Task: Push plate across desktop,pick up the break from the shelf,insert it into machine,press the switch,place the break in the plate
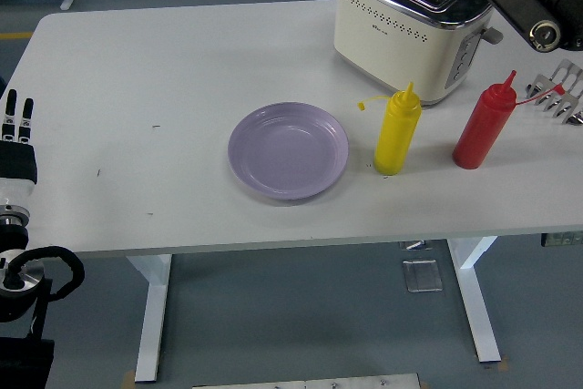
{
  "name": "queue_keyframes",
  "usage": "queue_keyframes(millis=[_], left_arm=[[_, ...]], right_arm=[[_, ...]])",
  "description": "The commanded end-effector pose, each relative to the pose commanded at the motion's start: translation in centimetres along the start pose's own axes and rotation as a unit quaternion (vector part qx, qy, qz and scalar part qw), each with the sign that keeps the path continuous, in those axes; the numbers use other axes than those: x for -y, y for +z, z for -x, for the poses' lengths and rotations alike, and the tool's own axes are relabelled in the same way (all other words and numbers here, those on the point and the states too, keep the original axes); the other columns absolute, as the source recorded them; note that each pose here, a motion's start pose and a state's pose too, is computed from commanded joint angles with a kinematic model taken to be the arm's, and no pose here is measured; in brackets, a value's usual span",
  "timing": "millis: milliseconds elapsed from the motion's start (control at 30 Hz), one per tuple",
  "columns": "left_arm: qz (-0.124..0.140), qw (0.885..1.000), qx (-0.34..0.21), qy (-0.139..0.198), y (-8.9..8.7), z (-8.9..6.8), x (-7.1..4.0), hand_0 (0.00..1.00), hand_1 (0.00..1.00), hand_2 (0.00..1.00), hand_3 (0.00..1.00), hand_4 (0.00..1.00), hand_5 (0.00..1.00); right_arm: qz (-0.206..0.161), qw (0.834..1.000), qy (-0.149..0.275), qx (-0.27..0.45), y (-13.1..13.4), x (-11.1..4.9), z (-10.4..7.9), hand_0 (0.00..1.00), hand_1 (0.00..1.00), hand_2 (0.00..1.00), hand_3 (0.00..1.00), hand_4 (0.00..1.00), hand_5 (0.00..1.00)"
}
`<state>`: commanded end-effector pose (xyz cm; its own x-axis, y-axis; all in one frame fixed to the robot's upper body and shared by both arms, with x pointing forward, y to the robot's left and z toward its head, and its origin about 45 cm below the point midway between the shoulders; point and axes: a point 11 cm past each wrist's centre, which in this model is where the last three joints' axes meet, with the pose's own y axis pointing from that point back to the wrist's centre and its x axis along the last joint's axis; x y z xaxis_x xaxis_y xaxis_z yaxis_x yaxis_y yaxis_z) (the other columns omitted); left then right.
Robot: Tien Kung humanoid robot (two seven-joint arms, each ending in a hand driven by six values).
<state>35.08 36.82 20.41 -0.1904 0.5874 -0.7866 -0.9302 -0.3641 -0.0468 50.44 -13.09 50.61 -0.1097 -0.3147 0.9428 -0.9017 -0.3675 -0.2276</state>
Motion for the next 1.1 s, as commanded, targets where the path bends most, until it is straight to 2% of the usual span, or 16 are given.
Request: queue_keyframes(millis=[233,400,533,667,800,933,1100], left_arm=[[-0.002,1.000,0.000,0.001,-0.2,-0.1,-0.1,0.843,0.855,0.858,0.794,0.577,0.998],[-0.003,1.000,0.000,0.003,-0.2,-0.1,-0.1,0.843,0.855,0.858,0.794,0.577,0.998],[-0.006,1.000,0.000,0.004,-0.5,-0.2,-0.1,0.843,0.855,0.858,0.794,0.577,0.998],[-0.008,1.000,0.001,0.006,-0.7,-0.3,-0.1,0.843,0.857,0.858,0.794,0.578,0.998],[-0.011,1.000,0.001,0.005,-0.9,-0.2,-0.1,0.851,0.858,0.859,0.794,0.577,0.998],[-0.012,1.000,0.001,0.003,-1.0,-0.1,-0.1,0.851,0.858,0.859,0.794,0.577,0.998],[-0.012,1.000,0.001,0.001,-1.0,0.1,0.0,0.852,0.860,0.861,0.794,0.577,0.998]], right_arm=[[-0.097,0.991,-0.096,0.012,-6.7,-1.5,5.4,0.209,0.336,0.410,0.460,0.182,0.215],[-0.123,0.978,-0.167,0.008,-8.4,-2.8,10.2,0.210,0.335,0.410,0.458,0.190,0.212],[-0.127,0.967,-0.219,0.001,-8.3,-4.0,14.0,0.210,0.335,0.410,0.458,0.190,0.212],[-0.125,0.960,-0.249,-0.004,-7.8,-4.9,16.4,0.209,0.335,0.410,0.458,0.193,0.212],[-0.104,0.957,-0.269,-0.006,-6.1,-5.4,18.7,0.210,0.335,0.410,0.458,0.201,0.210],[-0.083,0.956,-0.281,-0.003,-4.6,-5.6,19.8,0.210,0.335,0.410,0.458,0.201,0.210],[-0.059,0.956,-0.288,0.003,-2.8,-5.6,20.4,0.210,0.336,0.411,0.458,0.203,0.210]])
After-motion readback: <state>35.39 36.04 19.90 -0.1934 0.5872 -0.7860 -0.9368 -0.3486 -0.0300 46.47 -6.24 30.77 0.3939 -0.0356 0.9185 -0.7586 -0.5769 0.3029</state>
